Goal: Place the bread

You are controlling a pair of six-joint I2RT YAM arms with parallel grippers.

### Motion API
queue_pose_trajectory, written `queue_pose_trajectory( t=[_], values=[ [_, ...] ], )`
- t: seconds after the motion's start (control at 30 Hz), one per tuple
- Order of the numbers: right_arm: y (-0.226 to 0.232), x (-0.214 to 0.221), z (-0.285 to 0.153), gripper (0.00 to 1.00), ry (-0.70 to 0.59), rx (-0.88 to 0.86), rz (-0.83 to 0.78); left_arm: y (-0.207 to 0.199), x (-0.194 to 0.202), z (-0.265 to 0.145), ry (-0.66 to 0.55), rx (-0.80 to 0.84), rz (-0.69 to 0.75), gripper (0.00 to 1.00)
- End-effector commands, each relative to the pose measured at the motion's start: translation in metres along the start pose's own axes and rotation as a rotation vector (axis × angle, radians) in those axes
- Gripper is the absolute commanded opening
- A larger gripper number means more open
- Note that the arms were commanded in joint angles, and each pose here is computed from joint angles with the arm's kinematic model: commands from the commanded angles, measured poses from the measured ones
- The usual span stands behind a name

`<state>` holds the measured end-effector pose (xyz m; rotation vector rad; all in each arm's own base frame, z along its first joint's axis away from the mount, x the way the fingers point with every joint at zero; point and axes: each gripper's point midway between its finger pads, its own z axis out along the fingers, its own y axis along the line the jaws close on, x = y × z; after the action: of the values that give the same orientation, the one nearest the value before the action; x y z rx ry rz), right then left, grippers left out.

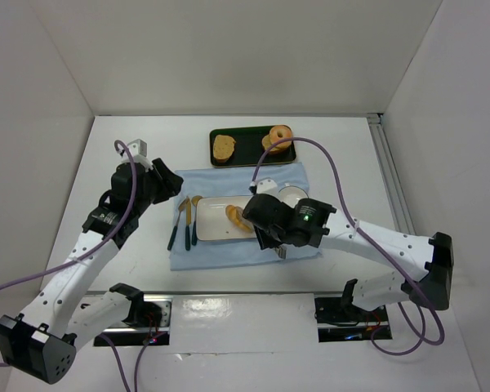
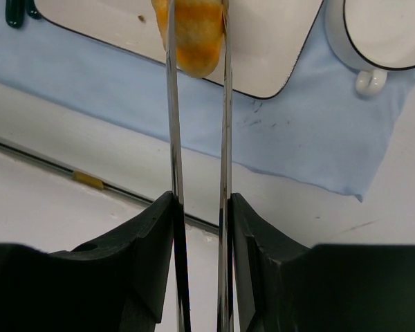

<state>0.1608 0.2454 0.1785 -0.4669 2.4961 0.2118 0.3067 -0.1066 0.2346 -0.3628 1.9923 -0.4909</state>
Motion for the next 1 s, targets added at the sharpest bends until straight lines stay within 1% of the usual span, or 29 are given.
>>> queue_pose_trajectory(
  t=[0.0,0.1,0.13,0.23,0.27,0.3,0.47,0.63,0.73,0.97],
  values=[
    [-0.009,-0.019,-0.006,0.00,-0.106,0.044,0.050,-0.011,-0.016,-0.006,-0.055,0.035,-0.009,0.60],
    [-0.013,-0.021,0.005,0.00,-0.130,0.090,0.037,-0.013,-0.016,-0.006,-0.049,0.043,-0.018,0.60],
    [-0.012,-0.027,0.008,0.00,-0.160,0.090,0.048,-0.013,-0.016,-0.006,-0.049,0.043,-0.018,0.60],
    [-0.013,-0.025,0.025,0.00,-0.164,0.110,0.034,-0.013,-0.016,-0.006,-0.049,0.043,-0.018,0.60],
    [-0.015,-0.027,0.032,0.00,-0.177,0.110,0.054,-0.013,-0.016,-0.006,-0.049,0.043,-0.018,0.60],
    [-0.018,-0.026,0.042,0.00,-0.165,0.131,0.048,-0.013,-0.016,-0.006,-0.049,0.043,-0.018,0.60],
    [-0.004,-0.018,0.068,0.00,-0.108,0.076,0.023,-0.014,-0.018,-0.005,-0.051,0.044,0.000,0.60],
    [0.006,-0.010,0.073,0.00,-0.072,0.027,0.001,-0.014,-0.019,-0.006,-0.051,0.043,0.010,0.60],
    [0.011,-0.010,0.073,0.04,-0.066,0.003,0.004,-0.014,-0.019,-0.006,-0.051,0.043,0.010,0.60],
    [0.010,-0.017,0.069,0.21,-0.066,0.009,0.001,-0.015,-0.017,-0.004,-0.038,0.046,0.011,0.60]
  ],
)
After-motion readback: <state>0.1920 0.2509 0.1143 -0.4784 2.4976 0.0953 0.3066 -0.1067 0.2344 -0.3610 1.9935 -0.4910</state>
